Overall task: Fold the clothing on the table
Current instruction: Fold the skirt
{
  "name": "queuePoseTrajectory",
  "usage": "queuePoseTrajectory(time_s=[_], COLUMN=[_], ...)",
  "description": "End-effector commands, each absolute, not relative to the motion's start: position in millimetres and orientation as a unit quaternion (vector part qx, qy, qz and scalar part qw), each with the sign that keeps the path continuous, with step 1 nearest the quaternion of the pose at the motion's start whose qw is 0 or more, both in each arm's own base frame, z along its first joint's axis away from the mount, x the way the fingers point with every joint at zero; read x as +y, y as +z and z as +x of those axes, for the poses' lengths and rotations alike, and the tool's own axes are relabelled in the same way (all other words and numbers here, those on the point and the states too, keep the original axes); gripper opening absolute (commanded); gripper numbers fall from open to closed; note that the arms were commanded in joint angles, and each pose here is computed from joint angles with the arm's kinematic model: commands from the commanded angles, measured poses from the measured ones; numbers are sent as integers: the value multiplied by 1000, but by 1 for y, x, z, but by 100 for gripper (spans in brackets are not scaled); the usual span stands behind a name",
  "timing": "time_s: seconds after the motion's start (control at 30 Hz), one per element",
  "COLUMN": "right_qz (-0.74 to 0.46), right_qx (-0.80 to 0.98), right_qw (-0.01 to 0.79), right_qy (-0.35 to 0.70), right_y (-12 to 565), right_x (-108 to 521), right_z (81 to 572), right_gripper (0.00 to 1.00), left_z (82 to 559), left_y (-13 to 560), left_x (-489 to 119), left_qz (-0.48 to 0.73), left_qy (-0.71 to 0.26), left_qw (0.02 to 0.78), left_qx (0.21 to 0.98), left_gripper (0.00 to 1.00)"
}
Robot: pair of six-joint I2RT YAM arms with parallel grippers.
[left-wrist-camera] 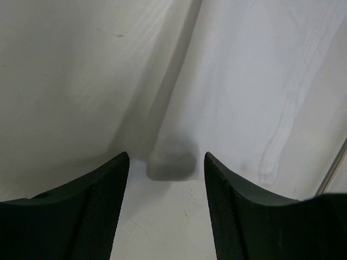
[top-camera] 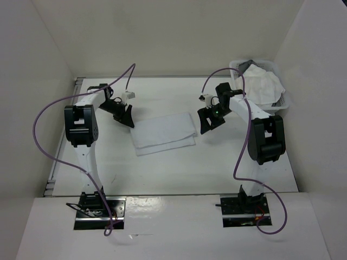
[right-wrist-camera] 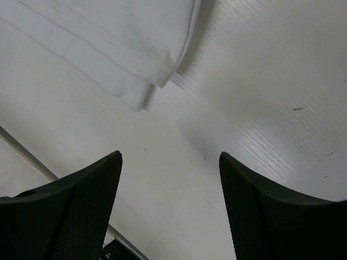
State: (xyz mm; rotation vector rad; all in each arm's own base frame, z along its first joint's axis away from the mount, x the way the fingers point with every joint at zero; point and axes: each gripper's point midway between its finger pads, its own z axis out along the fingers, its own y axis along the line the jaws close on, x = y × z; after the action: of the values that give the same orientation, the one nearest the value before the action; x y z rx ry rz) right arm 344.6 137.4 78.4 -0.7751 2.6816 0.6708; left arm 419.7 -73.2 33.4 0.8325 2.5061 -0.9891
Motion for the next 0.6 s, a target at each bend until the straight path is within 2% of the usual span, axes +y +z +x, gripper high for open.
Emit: queuePoseTrajectory(time_s=[0.0, 0.1, 0.23, 0.33, 0.37, 0.43, 0.5, 0.57], right_qz=[-273, -273, -272, -272, -273, -273, -273, -273], right_qx=[924, 924, 925, 925, 924, 924, 923, 921], right_qw=[137, 137, 132, 132, 133, 133, 133, 133], right_qy=[229, 229, 229, 229, 233, 233, 238, 244], right_y=[84, 84, 81, 81, 82, 82, 82, 83], right_x=[136, 136, 136, 136, 138, 138, 139, 141], right_z=[341, 341, 341, 341, 341, 341, 340, 340], right_gripper=[77, 77, 77, 77, 77, 77, 77, 77], left_z=[406, 398, 389, 382, 382, 381, 380, 378], left_y=[26, 22, 17, 12, 13, 12, 7, 1], left_x=[-85, -86, -92, -95, -95, -97, -98, -99], left_qz=[309, 308, 307, 298, 294, 281, 275, 256], left_qy=[-387, -398, -409, -423, -423, -428, -428, -429], left_qw=[143, 131, 116, 108, 106, 104, 102, 95], left_qx=[857, 854, 852, 849, 850, 853, 855, 861], left_gripper=[65, 64, 54, 33, 23, 11, 2, 0])
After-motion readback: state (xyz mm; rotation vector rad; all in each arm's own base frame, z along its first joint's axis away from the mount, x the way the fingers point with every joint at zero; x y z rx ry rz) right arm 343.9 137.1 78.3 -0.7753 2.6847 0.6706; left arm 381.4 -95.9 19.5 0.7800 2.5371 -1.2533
